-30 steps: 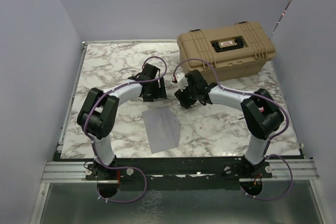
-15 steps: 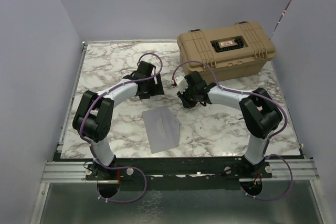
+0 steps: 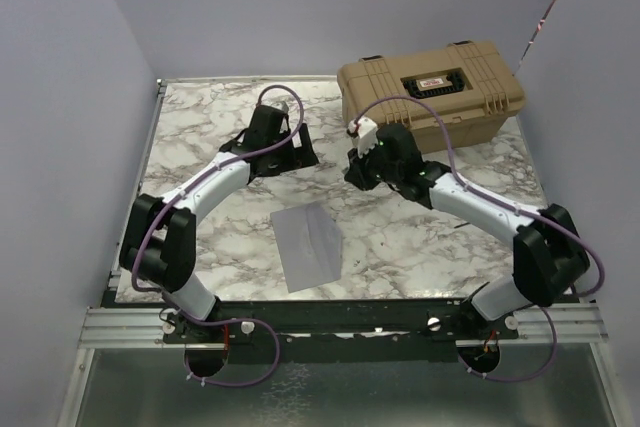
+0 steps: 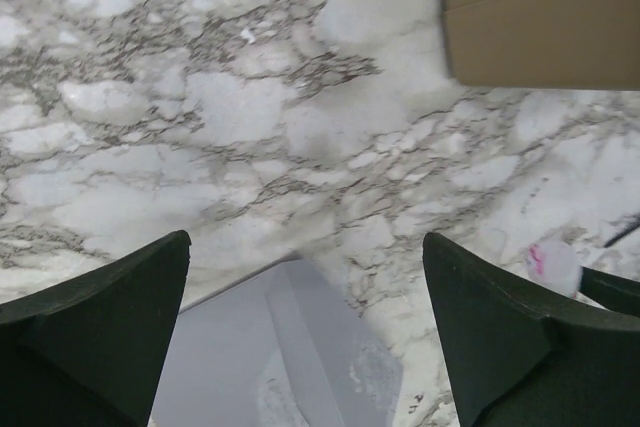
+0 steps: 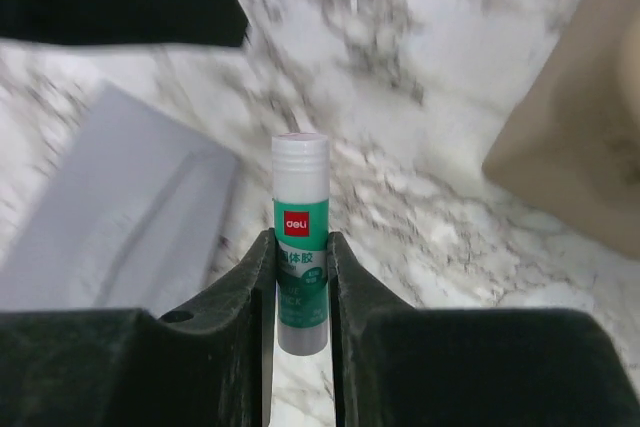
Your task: Place the letter into the envelope and seal it
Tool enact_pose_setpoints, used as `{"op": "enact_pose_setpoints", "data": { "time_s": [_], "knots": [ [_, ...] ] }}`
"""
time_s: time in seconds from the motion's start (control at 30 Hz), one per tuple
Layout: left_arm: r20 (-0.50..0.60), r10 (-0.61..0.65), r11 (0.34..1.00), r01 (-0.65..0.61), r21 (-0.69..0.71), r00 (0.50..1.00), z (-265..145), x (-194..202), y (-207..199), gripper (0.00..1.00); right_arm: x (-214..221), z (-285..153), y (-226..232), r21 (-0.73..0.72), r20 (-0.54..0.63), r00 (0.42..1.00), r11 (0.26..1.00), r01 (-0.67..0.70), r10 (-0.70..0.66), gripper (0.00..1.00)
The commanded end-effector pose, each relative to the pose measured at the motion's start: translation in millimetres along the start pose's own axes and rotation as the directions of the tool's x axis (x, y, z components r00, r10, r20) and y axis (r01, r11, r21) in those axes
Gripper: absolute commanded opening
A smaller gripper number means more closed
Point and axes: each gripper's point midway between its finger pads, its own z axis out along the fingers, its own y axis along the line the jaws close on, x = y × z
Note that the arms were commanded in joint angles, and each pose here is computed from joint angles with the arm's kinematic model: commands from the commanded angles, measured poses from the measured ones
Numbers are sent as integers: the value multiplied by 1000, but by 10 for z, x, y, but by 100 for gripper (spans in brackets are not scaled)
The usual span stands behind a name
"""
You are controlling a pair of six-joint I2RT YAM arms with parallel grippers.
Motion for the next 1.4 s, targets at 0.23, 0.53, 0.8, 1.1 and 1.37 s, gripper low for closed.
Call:
{"op": "enact_pose_setpoints", "data": {
  "time_s": [0.23,0.53,0.8,1.1,1.37],
  "knots": [
    [348,-173,871,-22,491,922,-1265,-1137,-1116,99,-1848,-1082,408,-286,536,757,925,-252,372,12],
    [469,-271,798,-76,598,840,-1968,-1358,-1336,99,-2374,-1549,257,-418,619,488,784,-459,616,14],
    [501,-101,760,-258,596,859,-1975,-1217,-1463,91,-2354,-1346,-123,-330,522,287,500,-800,803,15],
    [355,-151,557,-217,802,922,-2115,-1090,-1824,85,-2435,-1233,43,-425,443,271,466,-776,855,16],
    [266,-134,542,-154,826,955,-1959,-971,-1825,68,-2459,-1234,108,-452,425,289,478,-754,858,16]
  ]
}}
